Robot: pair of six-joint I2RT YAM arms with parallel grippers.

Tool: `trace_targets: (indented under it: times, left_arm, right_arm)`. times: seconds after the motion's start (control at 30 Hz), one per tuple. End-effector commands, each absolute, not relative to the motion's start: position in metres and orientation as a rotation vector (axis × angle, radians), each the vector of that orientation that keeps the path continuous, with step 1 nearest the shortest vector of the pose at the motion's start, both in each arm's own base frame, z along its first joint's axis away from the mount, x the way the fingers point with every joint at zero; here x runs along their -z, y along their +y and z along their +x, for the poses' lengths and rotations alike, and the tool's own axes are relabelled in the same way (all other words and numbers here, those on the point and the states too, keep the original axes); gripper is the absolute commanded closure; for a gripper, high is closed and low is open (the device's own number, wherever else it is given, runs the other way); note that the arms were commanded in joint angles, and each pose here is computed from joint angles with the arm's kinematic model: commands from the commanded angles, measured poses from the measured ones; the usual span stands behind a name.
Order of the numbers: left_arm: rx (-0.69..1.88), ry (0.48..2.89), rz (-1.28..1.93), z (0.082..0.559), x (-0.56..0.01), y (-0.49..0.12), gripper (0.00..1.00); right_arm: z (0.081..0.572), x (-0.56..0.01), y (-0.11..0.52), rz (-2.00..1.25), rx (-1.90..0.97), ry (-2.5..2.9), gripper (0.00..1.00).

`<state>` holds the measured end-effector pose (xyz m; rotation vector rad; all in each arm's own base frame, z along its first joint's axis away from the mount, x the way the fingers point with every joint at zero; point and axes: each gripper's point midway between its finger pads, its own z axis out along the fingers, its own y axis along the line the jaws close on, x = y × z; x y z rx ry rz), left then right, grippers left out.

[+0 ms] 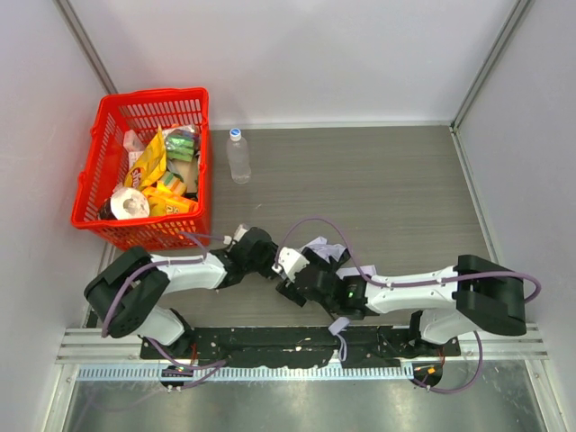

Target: Put away the umbrella

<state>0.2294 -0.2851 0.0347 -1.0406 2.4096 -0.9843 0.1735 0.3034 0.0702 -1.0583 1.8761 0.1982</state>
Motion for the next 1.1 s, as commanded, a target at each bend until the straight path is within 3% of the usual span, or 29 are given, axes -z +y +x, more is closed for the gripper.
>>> trace_targets:
  times: [0.0, 0.3, 0.37, 0.43, 0.47, 0.5, 0.53, 0.57, 0.6, 0.67, 0.73, 0.8, 0.9, 1.0, 1.07]
  left_arm:
    - [0.789, 2.509, -1.084, 0.217, -0.016, -0.257, 1.0]
    - [0.747, 2.559, -1.121, 0.218, -0.017, -0.261, 1.0]
    - [0.755, 2.55, -1.124, 0.22, -0.022, -0.262, 1.0]
    - [0.758, 2.54, -1.118, 0.221, -0.027, -0.261, 1.0]
    - [0.758, 2.538, -1.118, 0.221, -0.028, -0.261, 1.0]
    - [0.766, 2.53, -1.119, 0.222, -0.029, -0.261, 1.0]
    - [0.781, 2.521, -1.118, 0.222, -0.03, -0.261, 1.0]
    - [0.795, 2.51, -1.112, 0.224, -0.03, -0.262, 1.0]
    - [0.799, 2.502, -1.105, 0.225, -0.031, -0.262, 1.0]
    - [0.825, 2.487, -1.076, 0.228, -0.033, -0.264, 1.0]
    - [0.839, 2.469, -1.045, 0.231, -0.036, -0.265, 0.97]
    - [0.852, 2.438, -0.991, 0.236, -0.04, -0.264, 0.8]
    - [0.946, 2.322, -0.892, 0.247, -0.059, -0.265, 0.35]
    - [0.954, 2.282, -0.828, 0.248, -0.067, -0.261, 0.01]
    - [0.971, 2.286, -0.794, 0.246, -0.07, -0.263, 0.0]
  right_arm:
    - [0.173, -0.07, 0.307, -1.045, -0.193, 1.864, 0.17]
    - [0.186, -0.03, 0.304, -1.095, 0.001, 1.926, 0.17]
    - [0.19, -0.02, 0.299, -1.049, 0.033, 1.974, 0.23]
    - [0.193, -0.016, 0.291, -1.019, 0.061, 2.003, 0.35]
    - [0.192, -0.015, 0.286, -0.998, 0.052, 2.017, 0.5]
    - [0.193, -0.014, 0.284, -0.985, 0.034, 2.034, 0.58]
    - [0.189, -0.01, 0.283, -0.985, -0.007, 2.055, 0.71]
    - [0.19, -0.01, 0.281, -0.971, -0.022, 2.064, 0.77]
    - [0.185, -0.006, 0.28, -0.971, -0.064, 2.081, 0.91]
    - [0.184, -0.005, 0.281, -0.949, -0.135, 2.109, 0.99]
    - [0.185, -0.004, 0.282, -0.907, -0.252, 2.17, 0.99]
    - [0.181, -0.003, 0.282, -0.867, -0.378, 2.203, 0.99]
    - [0.167, -0.001, 0.281, -0.808, -0.604, 2.246, 0.99]
    - [0.166, -0.007, 0.283, -0.75, -0.756, 2.252, 0.99]
    - [0.161, -0.009, 0.283, -0.714, -0.872, 2.259, 0.99]
